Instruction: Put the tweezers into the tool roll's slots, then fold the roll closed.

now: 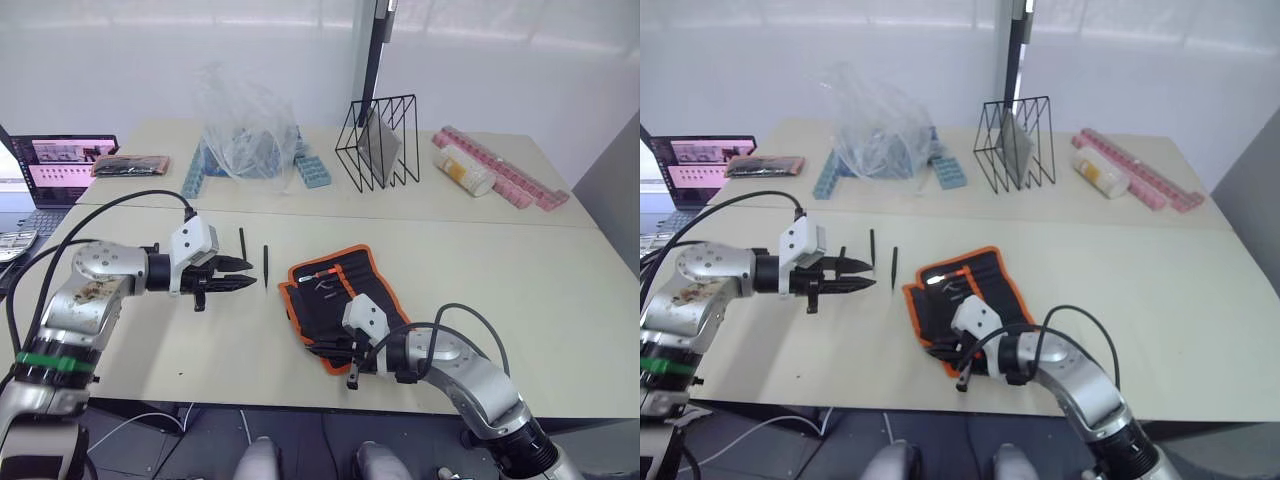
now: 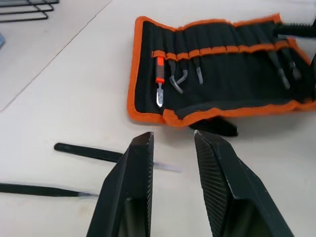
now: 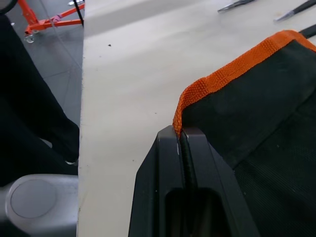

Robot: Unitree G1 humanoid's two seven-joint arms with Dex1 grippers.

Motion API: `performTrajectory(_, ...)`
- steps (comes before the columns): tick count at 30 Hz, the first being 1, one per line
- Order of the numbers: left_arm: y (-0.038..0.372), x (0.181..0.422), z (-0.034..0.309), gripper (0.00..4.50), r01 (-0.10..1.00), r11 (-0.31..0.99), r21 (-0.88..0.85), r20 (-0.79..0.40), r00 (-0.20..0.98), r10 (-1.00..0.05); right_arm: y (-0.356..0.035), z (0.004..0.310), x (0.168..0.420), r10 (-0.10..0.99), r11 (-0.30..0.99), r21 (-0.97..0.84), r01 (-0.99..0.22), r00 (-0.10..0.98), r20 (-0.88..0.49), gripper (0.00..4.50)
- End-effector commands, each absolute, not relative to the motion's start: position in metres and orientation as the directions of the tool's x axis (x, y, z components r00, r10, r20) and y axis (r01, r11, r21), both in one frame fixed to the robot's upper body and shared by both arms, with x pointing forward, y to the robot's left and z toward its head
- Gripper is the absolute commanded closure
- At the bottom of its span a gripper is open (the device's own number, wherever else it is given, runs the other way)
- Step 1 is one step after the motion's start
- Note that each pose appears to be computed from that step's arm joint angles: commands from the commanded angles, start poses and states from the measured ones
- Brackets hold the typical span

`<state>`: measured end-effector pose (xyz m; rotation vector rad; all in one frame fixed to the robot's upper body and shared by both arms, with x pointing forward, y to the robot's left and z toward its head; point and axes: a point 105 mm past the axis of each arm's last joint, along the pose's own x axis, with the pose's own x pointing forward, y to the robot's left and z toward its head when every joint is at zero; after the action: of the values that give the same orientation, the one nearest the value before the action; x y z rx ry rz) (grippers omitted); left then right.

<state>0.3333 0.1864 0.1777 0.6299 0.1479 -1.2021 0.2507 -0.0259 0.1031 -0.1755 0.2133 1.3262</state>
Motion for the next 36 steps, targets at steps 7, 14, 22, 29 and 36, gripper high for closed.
performTrajectory(7,0.167,0.346,0.178,3.13,0.79,-0.236,0.566,-0.58,0.178,-0.795,-0.02,0.112,0.254,0.956,0.189,-0.046,-0.981,0.194,-0.222,4.5)
performTrajectory(14,0.141,0.352,0.169,3.13,0.715,-0.361,0.598,-0.607,0.11,-0.787,-0.02,0.112,0.255,0.953,0.207,-0.048,-0.977,0.213,-0.216,4.5)
performTrajectory(22,0.125,0.35,0.157,3.37,0.662,-0.412,0.626,-0.602,0.074,-0.795,-0.018,0.11,0.249,0.954,0.192,-0.037,-0.981,0.196,-0.226,4.5)
performTrajectory(29,0.142,0.342,0.141,4.45,0.654,-0.49,0.576,-0.682,0.054,-0.73,-0.02,0.109,0.247,0.952,0.18,-0.049,-0.982,0.186,-0.243,4.5)
performTrajectory(36,0.146,0.344,0.123,4.5,0.629,-0.503,0.592,-0.704,0.1,-0.703,-0.019,0.115,0.246,0.952,0.202,-0.051,-0.978,0.208,-0.227,3.62)
